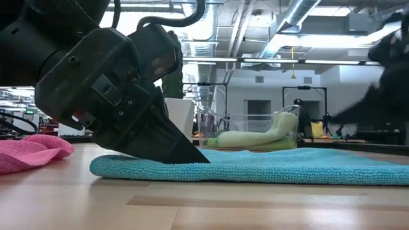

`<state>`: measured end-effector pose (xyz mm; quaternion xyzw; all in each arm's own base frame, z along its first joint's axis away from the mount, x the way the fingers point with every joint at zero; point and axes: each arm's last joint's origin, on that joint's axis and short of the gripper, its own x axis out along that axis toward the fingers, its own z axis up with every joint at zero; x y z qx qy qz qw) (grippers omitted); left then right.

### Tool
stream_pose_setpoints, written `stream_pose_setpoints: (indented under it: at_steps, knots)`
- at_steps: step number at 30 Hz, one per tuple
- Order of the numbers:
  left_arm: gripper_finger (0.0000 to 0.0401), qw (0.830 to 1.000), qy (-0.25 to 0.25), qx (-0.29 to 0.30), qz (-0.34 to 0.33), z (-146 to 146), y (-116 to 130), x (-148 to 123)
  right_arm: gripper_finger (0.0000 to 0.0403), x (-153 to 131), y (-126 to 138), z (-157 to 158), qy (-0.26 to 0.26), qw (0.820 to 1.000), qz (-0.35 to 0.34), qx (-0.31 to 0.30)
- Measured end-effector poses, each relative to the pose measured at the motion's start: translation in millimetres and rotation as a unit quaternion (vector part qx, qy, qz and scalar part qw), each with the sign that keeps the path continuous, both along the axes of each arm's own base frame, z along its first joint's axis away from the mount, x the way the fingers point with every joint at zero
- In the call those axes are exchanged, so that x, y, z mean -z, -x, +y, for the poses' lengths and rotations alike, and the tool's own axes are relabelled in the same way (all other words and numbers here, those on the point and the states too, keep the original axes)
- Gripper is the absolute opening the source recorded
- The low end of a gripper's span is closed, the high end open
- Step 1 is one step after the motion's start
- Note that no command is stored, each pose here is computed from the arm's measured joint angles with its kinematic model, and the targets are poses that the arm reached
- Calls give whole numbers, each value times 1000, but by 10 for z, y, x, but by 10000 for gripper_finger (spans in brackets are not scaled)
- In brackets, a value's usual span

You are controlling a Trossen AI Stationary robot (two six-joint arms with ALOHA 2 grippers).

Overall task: Fold microfiber towels
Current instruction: Fold the blue towel on the table

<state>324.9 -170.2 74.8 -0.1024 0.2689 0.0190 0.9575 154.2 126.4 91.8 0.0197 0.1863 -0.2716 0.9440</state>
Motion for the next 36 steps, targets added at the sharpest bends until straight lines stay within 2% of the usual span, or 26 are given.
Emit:
stream_pose_setpoints:
  at_steps: [3, 5, 7, 9, 13, 16, 18, 23, 29, 36]
  knots:
    - [0, 1000, 5, -1, -11, -5, -9, -10, 53, -242, -29, 85, -17, 998, -14, -55]
    - [0, 1000, 3, 7, -16, -8, -8, -65, 69, -379, -26, 151, -53, 992, -11, -113]
    - [0, 999, -6, 20, -26, -11, 3, -203, 84, -475, -15, 244, -100, 978, -11, -183]
    - [0, 998, -24, 42, -41, -29, 40, -451, 97, -523, -5, 344, -118, 964, -12, -237]
    - [0, 992, -76, 86, -53, -19, 218, -973, 113, -603, -101, 562, -78, 958, 14, -276]
    - [1, 989, -82, 110, -64, 4, 400, -1324, 124, -680, -208, 725, -58, 950, 59, -302]
    - [8, 989, -80, 114, -56, -1, 501, -1422, 136, -696, -253, 810, -52, 941, 110, -317]
    - [60, 987, -98, 128, -10, -117, 580, -1256, 178, -617, -272, 917, -81, 923, 223, -303]
    - [123, 977, -137, 156, 39, -308, 482, -824, 193, -506, -204, 1029, -89, 916, 238, -310]
    - [153, 966, -187, 166, 62, -500, 269, -554, 178, -243, -127, 1029, -69, 920, 266, -278]
